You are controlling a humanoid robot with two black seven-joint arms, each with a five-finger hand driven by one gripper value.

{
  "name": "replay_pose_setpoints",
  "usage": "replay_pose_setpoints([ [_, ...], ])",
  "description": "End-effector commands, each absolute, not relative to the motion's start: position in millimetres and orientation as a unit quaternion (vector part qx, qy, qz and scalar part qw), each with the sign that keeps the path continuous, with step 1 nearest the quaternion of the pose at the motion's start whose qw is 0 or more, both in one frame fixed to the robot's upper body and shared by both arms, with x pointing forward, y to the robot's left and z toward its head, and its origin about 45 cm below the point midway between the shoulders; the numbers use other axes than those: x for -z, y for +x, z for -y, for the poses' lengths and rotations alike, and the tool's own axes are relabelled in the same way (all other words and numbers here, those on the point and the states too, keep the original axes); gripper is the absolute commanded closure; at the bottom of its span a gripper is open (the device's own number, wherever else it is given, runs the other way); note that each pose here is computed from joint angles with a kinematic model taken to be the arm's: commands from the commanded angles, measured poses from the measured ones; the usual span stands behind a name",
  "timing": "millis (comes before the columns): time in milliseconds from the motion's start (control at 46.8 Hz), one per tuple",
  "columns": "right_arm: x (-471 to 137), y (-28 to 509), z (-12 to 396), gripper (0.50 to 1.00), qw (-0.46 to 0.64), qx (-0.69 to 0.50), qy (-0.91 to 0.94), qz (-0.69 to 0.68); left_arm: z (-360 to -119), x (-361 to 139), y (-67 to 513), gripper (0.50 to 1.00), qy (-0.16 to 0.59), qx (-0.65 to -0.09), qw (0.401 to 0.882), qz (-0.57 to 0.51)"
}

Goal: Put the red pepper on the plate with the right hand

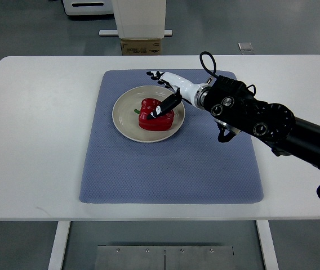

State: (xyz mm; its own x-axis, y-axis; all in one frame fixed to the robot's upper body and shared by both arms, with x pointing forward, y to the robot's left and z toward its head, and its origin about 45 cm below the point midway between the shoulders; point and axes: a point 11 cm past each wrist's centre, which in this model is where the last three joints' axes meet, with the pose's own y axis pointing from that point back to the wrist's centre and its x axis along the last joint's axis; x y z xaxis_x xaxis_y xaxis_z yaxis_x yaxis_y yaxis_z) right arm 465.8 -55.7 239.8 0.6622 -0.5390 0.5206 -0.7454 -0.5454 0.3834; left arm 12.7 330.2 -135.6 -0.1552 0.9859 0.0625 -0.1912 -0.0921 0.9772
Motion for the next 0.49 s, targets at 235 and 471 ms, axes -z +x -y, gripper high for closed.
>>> replay_pose_setpoints([
  [235, -264.9, 477.8, 57.5, 0.500, 0.250, -0.143, 0.866, 0.408, -330.2, 135.6, 12.7, 0.500, 0.429, -0.602, 0.489, -0.464],
  [471, -272.4, 490.3, 82.6, 0.500, 0.214, -0.088, 0.861, 0.453, -330.2, 135.6, 12.8, 0.500, 0.428, -0.602, 0.489, -0.464],
])
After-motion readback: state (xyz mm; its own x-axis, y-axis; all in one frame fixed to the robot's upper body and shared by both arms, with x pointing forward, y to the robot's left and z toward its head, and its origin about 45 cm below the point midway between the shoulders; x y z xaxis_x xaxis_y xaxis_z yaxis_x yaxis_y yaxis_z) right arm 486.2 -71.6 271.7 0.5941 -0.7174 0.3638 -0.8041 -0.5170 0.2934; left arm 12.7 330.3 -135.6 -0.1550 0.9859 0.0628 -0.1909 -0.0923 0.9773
